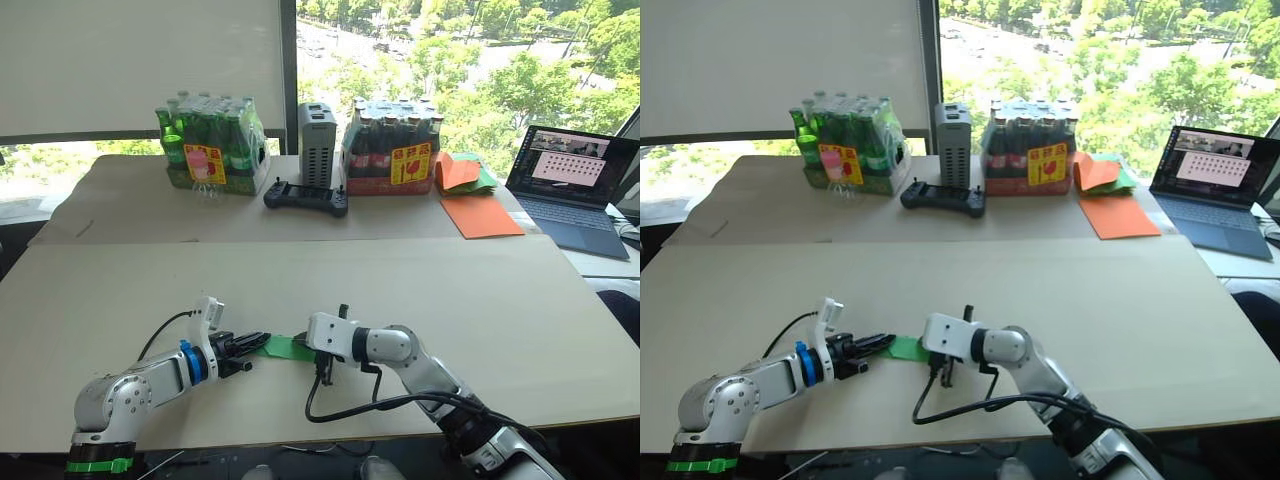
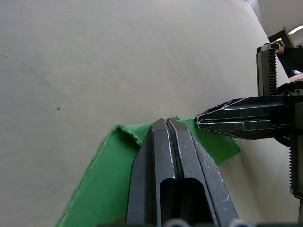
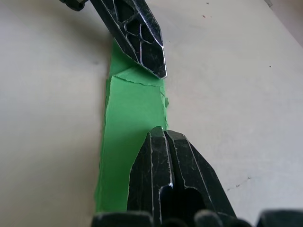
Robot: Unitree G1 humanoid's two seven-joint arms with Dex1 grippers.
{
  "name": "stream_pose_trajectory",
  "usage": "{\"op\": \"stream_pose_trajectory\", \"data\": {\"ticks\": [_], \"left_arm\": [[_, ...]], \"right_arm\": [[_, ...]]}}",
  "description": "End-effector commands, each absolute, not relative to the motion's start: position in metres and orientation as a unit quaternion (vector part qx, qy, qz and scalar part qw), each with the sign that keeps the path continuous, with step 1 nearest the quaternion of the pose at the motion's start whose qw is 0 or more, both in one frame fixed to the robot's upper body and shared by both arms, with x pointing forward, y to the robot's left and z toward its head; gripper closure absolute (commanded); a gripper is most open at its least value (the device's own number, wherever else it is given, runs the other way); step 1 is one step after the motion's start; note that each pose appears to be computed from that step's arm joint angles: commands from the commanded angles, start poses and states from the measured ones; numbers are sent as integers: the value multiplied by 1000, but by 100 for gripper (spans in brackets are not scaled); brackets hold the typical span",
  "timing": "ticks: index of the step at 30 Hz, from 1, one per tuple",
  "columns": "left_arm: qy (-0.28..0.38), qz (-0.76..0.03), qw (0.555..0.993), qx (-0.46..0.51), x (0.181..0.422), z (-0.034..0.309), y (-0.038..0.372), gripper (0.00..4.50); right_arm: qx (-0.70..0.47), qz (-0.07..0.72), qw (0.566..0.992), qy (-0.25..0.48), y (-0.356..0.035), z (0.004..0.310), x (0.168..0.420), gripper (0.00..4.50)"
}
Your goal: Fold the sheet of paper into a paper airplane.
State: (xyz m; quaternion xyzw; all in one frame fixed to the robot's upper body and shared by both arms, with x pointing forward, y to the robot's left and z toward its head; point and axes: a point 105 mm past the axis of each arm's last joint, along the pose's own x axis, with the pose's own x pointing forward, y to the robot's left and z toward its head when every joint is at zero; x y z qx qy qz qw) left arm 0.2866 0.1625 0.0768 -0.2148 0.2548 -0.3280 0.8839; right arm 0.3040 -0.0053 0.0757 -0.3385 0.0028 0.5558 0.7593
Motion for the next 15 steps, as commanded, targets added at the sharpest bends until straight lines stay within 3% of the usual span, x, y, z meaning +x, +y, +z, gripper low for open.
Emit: {"op": "stream_pose_trajectory", "data": {"ticks": [1, 15], "left_arm": [[246, -331, 886, -213, 286, 82, 163, 450], [241, -336, 885, -216, 290, 85, 157, 450]], "right_arm": [[-348, 545, 760, 62, -27, 51, 306, 447], [-337, 565, 752, 43, -15, 58, 302, 447]]}}
